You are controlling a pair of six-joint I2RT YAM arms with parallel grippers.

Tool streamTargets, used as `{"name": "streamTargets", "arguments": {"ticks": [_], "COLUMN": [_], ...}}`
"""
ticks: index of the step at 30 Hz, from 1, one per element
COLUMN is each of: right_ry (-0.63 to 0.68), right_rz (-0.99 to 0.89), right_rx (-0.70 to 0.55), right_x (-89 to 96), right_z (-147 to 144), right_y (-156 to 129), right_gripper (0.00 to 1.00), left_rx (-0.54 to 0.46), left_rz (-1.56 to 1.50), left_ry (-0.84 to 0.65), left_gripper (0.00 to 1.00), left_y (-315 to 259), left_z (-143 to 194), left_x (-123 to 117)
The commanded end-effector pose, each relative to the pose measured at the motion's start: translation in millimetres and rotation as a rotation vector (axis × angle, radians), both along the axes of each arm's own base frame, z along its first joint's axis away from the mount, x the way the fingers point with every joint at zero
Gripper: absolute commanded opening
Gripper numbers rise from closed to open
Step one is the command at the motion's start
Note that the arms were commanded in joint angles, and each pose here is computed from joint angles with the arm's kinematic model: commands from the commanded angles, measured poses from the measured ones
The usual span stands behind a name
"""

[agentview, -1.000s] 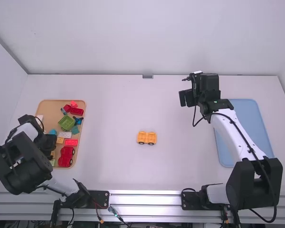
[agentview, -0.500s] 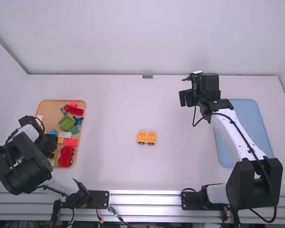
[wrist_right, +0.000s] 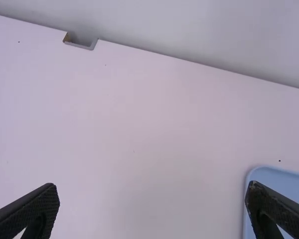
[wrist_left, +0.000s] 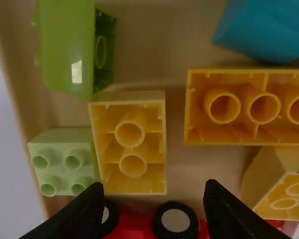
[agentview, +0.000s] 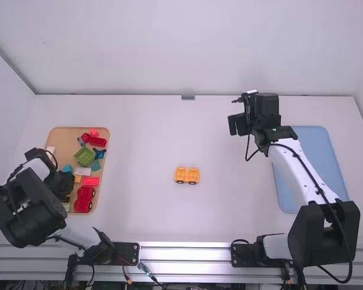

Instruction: Assemble lego blocks to make yellow taxi

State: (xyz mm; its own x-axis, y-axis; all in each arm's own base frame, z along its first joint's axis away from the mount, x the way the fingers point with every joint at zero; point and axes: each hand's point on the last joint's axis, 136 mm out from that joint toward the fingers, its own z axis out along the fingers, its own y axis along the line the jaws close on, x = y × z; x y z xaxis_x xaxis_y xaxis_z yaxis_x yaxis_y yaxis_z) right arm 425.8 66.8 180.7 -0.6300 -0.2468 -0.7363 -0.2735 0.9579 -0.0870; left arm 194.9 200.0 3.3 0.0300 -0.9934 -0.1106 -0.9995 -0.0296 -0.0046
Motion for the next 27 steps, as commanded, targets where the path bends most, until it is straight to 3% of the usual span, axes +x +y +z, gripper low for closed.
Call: {"name": "streamTargets", "arguments": {"ticks": [1,27], "right_ry": [-0.028,-0.029], "right_rz": [-0.001,0.023], "right_rx": [0.008,0.031], "right_x": [7.7,7.3], "right_z": [13,14], "right_y": [2,7], "right_gripper": [0.99,0.99], "left_rx": [0.033,0.079], "left_rz": [0.006,0.001], "left_ry": [0.027,0.014], "left_gripper": [0.54,0.52], "left_y": [7,11], "left_z": [4,-7], "left_x": [-5,-6]}}
